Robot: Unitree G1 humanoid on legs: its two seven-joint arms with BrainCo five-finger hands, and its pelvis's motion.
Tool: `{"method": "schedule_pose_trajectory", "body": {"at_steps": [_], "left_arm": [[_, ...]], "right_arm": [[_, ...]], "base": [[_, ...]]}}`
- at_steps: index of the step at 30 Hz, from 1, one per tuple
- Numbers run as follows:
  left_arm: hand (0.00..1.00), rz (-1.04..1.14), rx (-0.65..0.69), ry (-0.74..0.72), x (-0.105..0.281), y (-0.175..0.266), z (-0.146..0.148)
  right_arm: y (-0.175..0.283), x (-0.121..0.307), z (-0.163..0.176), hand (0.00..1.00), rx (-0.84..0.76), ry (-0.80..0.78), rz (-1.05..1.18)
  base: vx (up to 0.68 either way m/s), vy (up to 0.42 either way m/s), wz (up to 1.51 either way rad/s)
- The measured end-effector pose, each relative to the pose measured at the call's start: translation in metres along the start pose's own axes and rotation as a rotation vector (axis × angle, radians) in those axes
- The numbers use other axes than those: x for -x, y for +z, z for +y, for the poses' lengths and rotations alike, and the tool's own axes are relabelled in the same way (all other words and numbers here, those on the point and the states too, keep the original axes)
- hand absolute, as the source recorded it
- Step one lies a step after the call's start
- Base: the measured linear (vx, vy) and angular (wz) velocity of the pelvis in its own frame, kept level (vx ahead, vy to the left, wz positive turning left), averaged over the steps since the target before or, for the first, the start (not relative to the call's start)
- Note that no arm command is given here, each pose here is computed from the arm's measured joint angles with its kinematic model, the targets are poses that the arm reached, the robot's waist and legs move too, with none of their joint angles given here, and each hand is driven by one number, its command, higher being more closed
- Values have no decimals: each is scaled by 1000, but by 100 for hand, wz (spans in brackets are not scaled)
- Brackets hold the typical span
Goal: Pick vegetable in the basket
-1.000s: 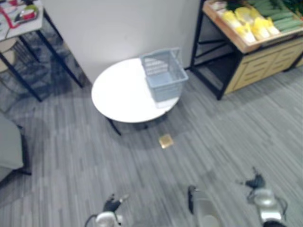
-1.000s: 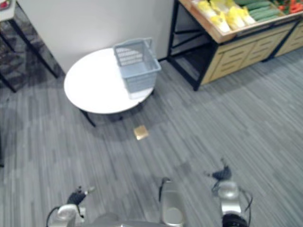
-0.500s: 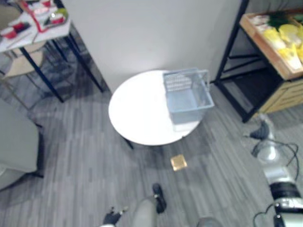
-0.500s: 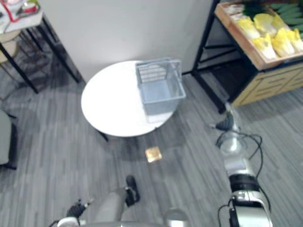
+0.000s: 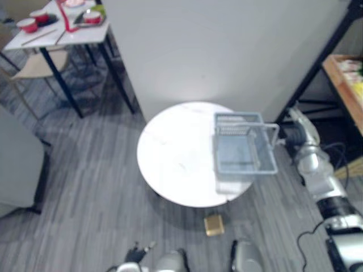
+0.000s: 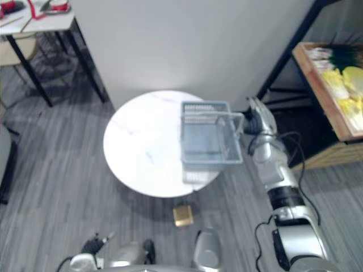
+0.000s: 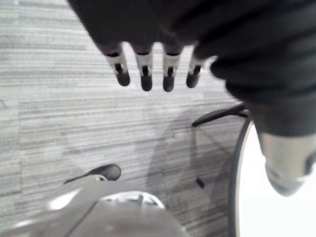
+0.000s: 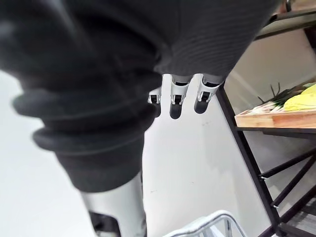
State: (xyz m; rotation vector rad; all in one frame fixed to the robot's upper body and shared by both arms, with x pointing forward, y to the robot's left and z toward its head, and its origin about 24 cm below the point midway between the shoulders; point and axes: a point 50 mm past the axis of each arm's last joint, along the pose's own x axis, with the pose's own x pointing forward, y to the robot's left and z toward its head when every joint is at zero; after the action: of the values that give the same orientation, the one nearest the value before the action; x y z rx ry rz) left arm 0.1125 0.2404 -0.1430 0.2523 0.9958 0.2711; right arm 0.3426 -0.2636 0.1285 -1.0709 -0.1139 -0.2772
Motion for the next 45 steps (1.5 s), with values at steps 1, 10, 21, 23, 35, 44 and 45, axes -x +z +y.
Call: {"method": "schedule_pose_trajectory", "body": {"at_steps": [1,10,21,23,35,44,45], "left_arm": [[0,-14,-47,-3,-1,3,3],[0,-56,-104,-61,1,8,-16],[0,-141,-117,-48,-2,30,-19],[0,-157,-116,-47,-2,33,-20],[0,-210,-121,-62,-6,58,-31],[0,-223,-78,-68,-6,65,-36],[0,-226,-77,-69,-6,66,-36]], "right_arm": [[3,-4,-2,0,11,-2,-7],[30,-28,-11,0,65,-5,-69],[61,-59,-39,0,113,-63,-119],[62,-62,-42,0,116,-73,-111],[67,-80,-66,100,151,-141,-63],[36,-69,-43,100,165,-51,27],[30,-65,-39,100,158,-41,38]], "base": [[232,-331,23],[140,-158,3],[24,33,14],[16,-3,11],[-31,-18,11],[-47,-12,5],[0,0,0]]}}
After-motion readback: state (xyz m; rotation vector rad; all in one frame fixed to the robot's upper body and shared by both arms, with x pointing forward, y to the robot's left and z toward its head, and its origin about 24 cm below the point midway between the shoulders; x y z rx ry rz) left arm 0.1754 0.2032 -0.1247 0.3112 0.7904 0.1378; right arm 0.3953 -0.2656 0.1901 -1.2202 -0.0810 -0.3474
